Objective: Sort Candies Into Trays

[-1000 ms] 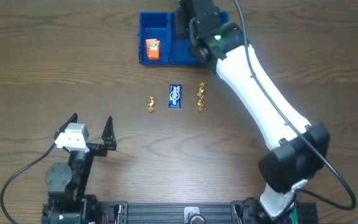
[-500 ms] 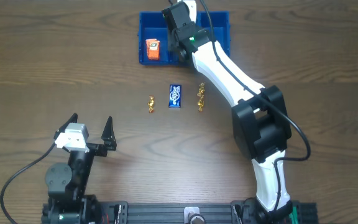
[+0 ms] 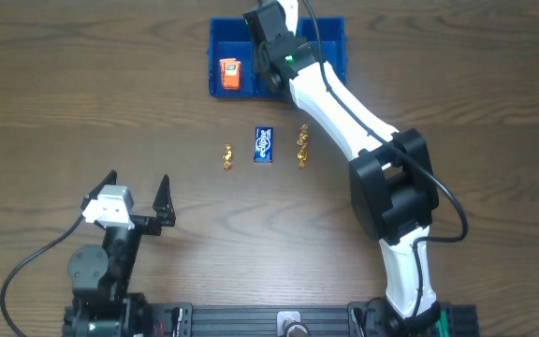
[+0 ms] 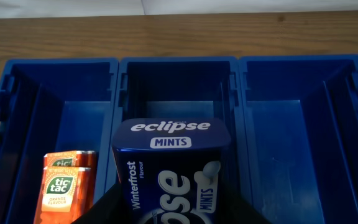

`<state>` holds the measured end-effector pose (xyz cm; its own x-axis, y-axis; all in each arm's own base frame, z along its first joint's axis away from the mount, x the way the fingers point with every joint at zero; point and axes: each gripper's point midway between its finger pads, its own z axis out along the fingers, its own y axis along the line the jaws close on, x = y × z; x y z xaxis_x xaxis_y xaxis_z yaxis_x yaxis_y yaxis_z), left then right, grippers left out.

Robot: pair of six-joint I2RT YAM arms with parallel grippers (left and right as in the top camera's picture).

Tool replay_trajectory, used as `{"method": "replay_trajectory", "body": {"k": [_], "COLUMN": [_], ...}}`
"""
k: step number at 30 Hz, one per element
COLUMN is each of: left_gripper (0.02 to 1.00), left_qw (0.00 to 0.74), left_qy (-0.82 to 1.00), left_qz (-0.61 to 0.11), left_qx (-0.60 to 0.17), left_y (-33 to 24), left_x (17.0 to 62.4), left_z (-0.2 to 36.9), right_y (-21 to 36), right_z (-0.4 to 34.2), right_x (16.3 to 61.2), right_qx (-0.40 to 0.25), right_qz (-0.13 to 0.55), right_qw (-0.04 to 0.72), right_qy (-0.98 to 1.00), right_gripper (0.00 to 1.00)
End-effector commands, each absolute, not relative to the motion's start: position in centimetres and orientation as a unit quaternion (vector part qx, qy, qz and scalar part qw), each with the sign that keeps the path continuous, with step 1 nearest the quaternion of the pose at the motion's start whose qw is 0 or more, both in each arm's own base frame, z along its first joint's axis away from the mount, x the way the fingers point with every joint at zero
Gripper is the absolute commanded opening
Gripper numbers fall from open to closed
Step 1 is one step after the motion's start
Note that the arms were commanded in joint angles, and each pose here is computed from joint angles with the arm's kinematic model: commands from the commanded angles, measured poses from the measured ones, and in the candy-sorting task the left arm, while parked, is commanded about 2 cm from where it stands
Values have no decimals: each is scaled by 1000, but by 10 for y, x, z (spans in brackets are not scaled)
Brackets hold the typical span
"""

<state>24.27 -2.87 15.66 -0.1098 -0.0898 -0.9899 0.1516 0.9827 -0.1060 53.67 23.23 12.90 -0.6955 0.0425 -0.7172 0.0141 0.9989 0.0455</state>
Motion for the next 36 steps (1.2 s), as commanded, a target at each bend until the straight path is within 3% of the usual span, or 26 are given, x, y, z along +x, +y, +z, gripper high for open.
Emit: {"method": "replay_trajectory", "body": {"k": [1,3,4,5,7,18,26,30,36], "left_gripper": [998,998,998,998,998,998,998,998,998], "left_qw": [649,649,649,649,649,649,649,649,649], "left_qy": [755,755,755,755,755,755,755,754,755], "left_qz": [-94,-94,-94,-94,-94,-94,-94,-94,-94], "left_qx": [24,24,24,24,24,24,24,24,24], "left_y": [-30,-30,-30,-30,-30,-30,-30,-30,-30], "left_x": [242,242,242,242,242,242,242,242,242], "left_z": [140,140,140,140,140,140,140,140,140], "right_y": [226,225,225,225,225,235,247,244,243], "right_z": [139,140,140,139,139,139,165,138,85], "right_x": [539,539,540,539,539,532,458,410,382], "right_qx": [26,27,27,26,25,11,-17,-2,16], "right_qz": [8,5,5,4,3,32,31,0,-24], "right_qw": [403,404,404,404,403,384,306,223,163], "right_qy": [915,914,914,914,915,923,951,975,986], "right_gripper": [176,226,314,511,1000,1000,1000,1000,1000]}}
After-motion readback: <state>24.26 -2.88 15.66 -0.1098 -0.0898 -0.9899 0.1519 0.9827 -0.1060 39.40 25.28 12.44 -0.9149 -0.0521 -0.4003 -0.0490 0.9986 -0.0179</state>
